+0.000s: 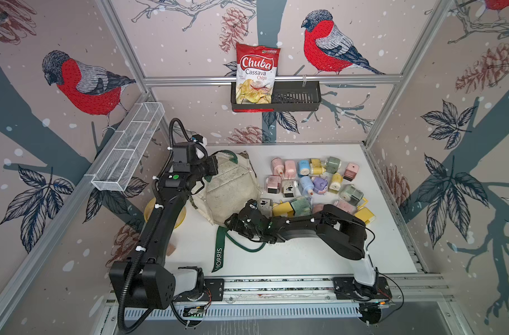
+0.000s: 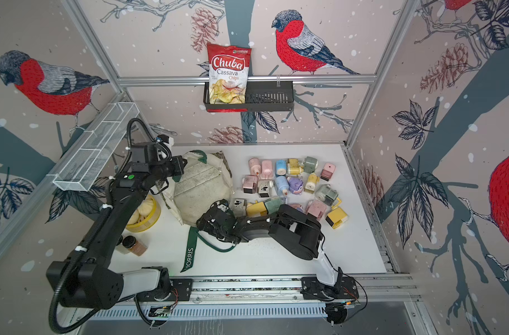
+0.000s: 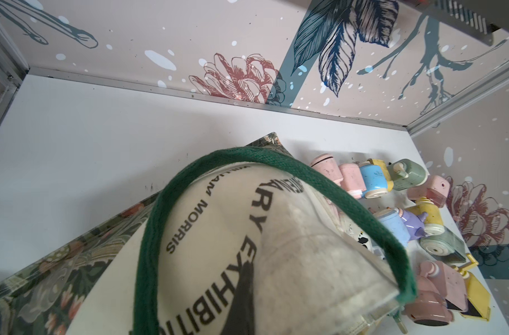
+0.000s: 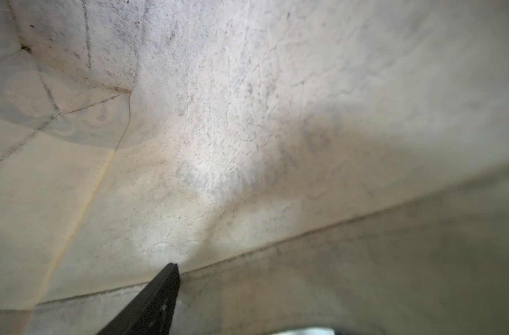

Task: Take out the pencil sharpeners from the tote bags
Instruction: Adjust the canvas bag at the center of the board.

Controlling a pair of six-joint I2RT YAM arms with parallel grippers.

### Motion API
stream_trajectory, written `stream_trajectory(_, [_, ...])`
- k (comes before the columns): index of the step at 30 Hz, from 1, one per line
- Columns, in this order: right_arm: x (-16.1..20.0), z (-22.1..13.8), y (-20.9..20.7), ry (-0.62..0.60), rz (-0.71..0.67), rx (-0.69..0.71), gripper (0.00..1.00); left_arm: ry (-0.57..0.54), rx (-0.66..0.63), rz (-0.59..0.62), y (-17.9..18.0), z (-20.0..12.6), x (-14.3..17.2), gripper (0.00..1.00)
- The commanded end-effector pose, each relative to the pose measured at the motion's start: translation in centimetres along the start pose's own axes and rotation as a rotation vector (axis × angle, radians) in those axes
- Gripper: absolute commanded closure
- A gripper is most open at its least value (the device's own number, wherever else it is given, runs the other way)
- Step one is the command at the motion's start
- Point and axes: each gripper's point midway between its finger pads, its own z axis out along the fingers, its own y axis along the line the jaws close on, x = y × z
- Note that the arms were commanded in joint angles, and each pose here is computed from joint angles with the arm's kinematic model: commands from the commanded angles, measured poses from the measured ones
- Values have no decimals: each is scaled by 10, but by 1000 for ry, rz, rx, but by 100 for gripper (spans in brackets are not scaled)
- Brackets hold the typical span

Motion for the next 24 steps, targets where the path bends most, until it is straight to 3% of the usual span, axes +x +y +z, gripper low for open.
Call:
stream_trajectory(1, [-15,-9,7,-50,-7,-27,36,14,39,-48,-6,-8,1,100])
stream_trajectory(3, [-25,-19,25,-91,-51,-68,50,48,86,-90,-6,-9,7,100])
stream_trajectory(8, [-45,-38,59,-149,-122,-165,69,52,158,-156,-6,-19,7,100])
stream_trajectory(14, [-60,-79,107,-164,-256,-291,92,65,93,-163,9,-17,12,100])
stream_trajectory(16, [-68,-92,118,-174,-306,-295,100,74,162,-208,5,-13,15,100])
stream_trajectory(18, [-79,-103,122,-173,-324,-312,100,68,247,-251,-1,-9,15,100])
stream_trajectory(24, [-129,-123,130,-138,-422,-236,100,102,168,-301,21,14,22,100])
